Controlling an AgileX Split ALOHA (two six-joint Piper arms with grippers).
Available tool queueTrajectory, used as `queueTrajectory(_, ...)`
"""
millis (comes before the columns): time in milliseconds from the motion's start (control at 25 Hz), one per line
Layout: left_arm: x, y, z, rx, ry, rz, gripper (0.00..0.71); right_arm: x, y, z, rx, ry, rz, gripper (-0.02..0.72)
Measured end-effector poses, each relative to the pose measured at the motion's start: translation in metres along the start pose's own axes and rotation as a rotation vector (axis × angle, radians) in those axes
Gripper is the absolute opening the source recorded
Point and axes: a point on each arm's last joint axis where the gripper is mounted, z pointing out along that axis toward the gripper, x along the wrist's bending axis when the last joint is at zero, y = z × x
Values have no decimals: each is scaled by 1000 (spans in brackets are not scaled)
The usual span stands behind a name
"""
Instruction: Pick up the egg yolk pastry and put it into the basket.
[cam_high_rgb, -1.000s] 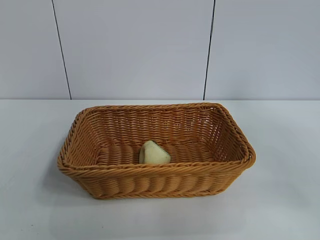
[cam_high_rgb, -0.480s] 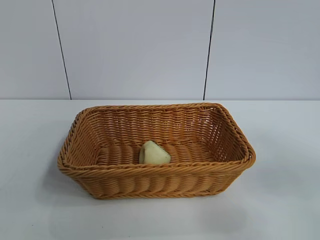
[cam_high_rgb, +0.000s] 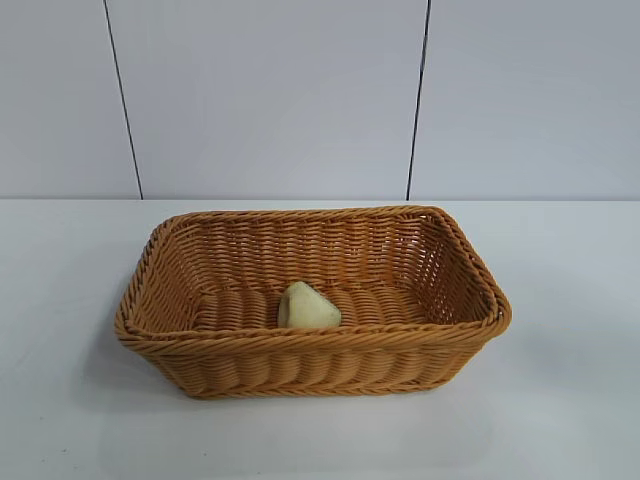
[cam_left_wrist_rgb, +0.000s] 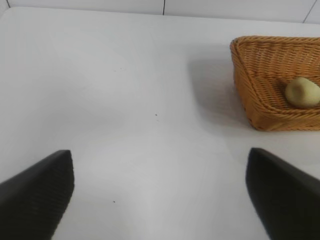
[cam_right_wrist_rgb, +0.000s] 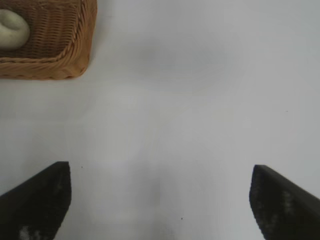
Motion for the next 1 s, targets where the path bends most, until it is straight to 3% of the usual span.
queueTrajectory(520, 0, 0, 0, -1, 0, -1, 669, 3, -30, -40, -322, -11, 20, 695)
queueTrajectory(1000, 0, 0, 0, -1, 0, -1, 669, 4, -30, -40, -326, -8, 20, 695)
